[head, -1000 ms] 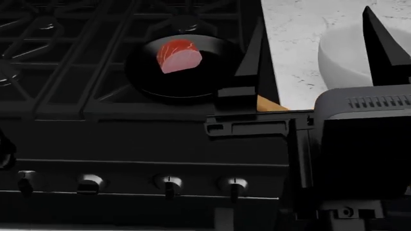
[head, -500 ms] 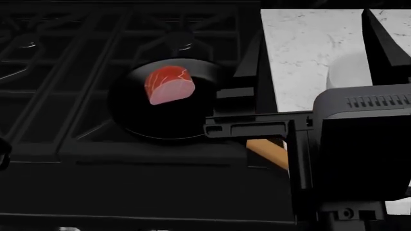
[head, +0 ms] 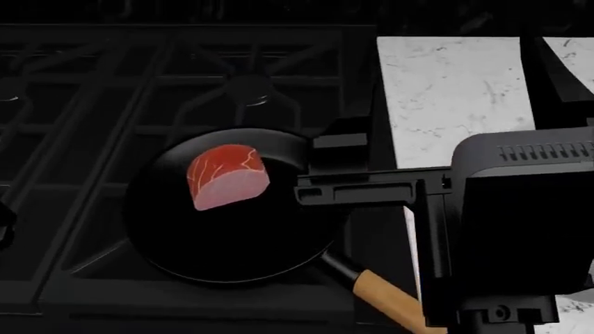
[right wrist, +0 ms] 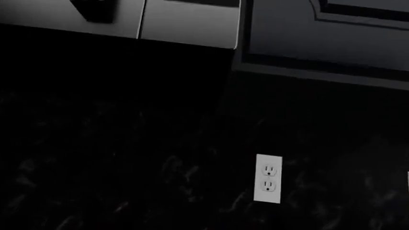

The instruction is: Pick the pork loin from the pan and place it in the bowl.

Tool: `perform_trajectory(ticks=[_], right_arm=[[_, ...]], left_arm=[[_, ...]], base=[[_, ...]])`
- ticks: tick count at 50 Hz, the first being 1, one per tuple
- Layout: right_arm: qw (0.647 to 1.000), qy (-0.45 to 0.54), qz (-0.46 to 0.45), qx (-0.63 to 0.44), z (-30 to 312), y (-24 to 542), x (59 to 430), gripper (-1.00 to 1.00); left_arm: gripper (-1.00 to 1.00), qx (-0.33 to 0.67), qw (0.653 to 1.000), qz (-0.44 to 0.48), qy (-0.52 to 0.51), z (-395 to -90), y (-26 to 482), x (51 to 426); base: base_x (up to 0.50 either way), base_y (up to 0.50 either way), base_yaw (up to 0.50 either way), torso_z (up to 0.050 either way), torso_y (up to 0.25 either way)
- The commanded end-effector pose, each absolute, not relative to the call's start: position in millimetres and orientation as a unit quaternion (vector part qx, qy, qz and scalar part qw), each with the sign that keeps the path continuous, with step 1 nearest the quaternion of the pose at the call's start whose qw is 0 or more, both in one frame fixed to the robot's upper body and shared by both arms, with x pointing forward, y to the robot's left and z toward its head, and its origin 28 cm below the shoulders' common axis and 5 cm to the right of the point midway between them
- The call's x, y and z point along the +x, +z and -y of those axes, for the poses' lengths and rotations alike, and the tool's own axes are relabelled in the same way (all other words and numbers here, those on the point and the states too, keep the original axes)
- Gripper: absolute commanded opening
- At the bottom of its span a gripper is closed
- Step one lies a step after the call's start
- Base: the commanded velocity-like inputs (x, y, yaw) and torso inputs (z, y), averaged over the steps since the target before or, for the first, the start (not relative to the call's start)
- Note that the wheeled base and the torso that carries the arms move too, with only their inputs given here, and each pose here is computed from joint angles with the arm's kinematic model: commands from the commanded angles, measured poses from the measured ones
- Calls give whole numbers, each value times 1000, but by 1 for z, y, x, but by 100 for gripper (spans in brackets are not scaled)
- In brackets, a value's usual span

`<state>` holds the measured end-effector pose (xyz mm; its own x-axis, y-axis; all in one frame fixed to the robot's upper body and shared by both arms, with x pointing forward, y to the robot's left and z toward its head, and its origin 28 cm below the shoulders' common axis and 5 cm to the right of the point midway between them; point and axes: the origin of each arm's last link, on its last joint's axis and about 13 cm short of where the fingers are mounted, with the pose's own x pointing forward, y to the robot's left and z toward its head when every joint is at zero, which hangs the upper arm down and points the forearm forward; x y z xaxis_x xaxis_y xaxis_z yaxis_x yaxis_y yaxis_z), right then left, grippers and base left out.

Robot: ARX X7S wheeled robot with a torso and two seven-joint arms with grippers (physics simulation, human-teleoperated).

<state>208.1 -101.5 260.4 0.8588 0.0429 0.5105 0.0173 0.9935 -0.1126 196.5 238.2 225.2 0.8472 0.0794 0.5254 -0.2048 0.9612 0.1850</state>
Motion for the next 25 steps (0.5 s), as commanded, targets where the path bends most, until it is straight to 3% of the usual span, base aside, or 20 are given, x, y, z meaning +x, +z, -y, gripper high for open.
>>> perform_trajectory(ticks=[1,13,25], right_arm=[[963,7,263,-59,101,259,208,100],[964,8,259,-59,101,259,207,100],[965,2,256,-60,102,258,205,100]], left_arm=[[100,114,955,265,75,-239,223,196],[100,111,955,265,78,-241,223,194],[100,108,955,264,80,-241,222,193]], base=[[309,-16,0,0,0],[287,-17,0,0,0],[7,0,0,0,0]])
